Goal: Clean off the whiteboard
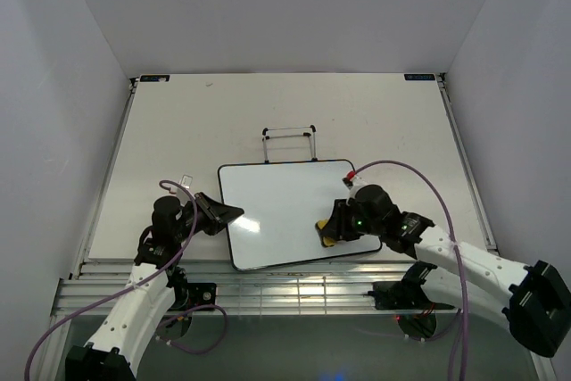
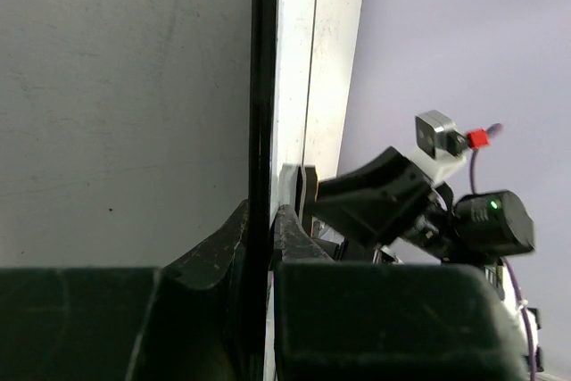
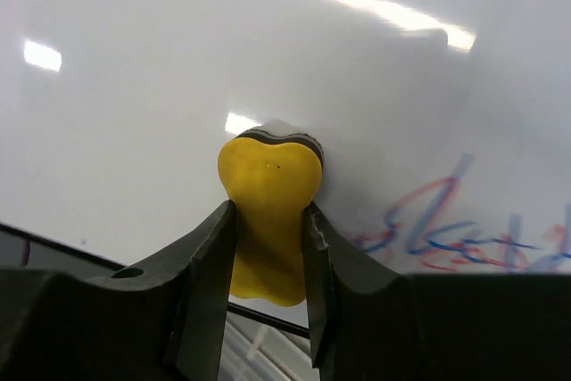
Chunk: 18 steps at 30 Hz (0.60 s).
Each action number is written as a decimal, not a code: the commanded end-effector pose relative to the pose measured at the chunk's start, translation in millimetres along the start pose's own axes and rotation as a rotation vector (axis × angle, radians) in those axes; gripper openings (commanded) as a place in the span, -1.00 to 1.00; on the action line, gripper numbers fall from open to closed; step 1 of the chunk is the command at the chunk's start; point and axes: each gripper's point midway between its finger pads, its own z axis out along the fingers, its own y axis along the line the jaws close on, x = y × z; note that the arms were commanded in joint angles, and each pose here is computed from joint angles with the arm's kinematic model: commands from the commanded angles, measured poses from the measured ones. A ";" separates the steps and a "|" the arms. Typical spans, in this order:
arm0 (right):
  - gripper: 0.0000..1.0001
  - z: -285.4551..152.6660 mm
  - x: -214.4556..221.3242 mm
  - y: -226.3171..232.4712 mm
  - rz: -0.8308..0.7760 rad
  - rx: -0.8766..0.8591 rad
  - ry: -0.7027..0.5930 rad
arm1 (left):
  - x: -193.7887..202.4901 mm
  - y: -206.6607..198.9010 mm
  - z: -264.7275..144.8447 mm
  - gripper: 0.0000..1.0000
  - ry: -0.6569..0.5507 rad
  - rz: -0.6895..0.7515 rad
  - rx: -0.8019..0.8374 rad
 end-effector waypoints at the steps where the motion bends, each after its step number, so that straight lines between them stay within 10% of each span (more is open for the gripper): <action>1: -0.79 -14.4 44.0 -73.8 0.111 0.187 0.121 | -33.5 41.7 -2.1 -1.00 -0.197 -0.056 -0.225; 18: -0.81 -24.1 20.1 -103.6 0.135 0.238 0.081 | -23.3 44.3 -2.1 -1.00 -0.156 -0.064 -0.206</action>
